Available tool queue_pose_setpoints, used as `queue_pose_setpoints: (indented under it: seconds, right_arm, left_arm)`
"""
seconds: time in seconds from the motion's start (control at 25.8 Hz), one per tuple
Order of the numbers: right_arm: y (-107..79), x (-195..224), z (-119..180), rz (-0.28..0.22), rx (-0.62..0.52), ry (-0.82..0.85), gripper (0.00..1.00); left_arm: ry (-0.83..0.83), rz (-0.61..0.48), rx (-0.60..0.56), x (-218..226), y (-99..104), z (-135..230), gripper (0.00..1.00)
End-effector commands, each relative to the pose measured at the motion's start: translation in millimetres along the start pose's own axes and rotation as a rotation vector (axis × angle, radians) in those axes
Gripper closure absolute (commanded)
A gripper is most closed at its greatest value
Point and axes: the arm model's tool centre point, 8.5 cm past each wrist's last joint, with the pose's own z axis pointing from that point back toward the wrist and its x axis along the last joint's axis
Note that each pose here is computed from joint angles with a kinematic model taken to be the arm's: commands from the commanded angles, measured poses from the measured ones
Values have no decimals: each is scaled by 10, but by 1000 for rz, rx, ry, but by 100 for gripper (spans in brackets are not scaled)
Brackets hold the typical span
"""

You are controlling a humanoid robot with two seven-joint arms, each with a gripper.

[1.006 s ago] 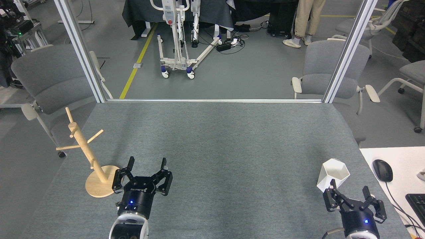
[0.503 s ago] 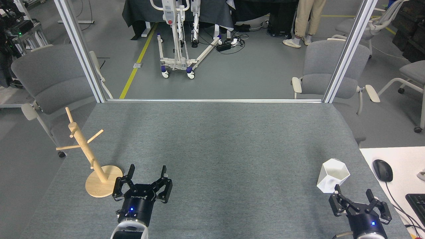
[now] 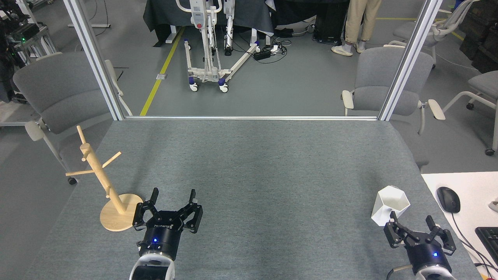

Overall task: Hang cup on storage rack
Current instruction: 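Move the right gripper toward the white hexagonal cup, then close the right gripper on the white cup's rim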

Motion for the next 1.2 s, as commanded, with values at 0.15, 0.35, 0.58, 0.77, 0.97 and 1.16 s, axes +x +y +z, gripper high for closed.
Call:
queue_pose_setpoints:
  seconds: [0.15, 0.35, 0.58, 0.77, 0.97, 1.16]
  right_arm:
    - [-33, 81, -61, 3, -4, -20, 0]
    - [-25, 129, -66, 7, -2, -32, 0]
    - [-32, 199, -127, 1, 4, -45, 0]
    - [-94, 259, -254, -2, 4, -60, 0]
    - [-105, 274, -296, -8, 7, -61, 0]
    - [-114, 277, -304, -7, 6, -61, 0]
  left_arm:
    - [1, -1, 2, -5, 10, -12, 1]
    - [2, -4, -7, -20, -23, 6, 1]
    - [2, -5, -15, -27, -50, 5, 1]
    - [2, -5, -12, -27, -39, -6, 1]
    - [3, -6, -29, -35, -99, 57, 1]
    - [12, -7, -29, -68, -101, 54, 1]
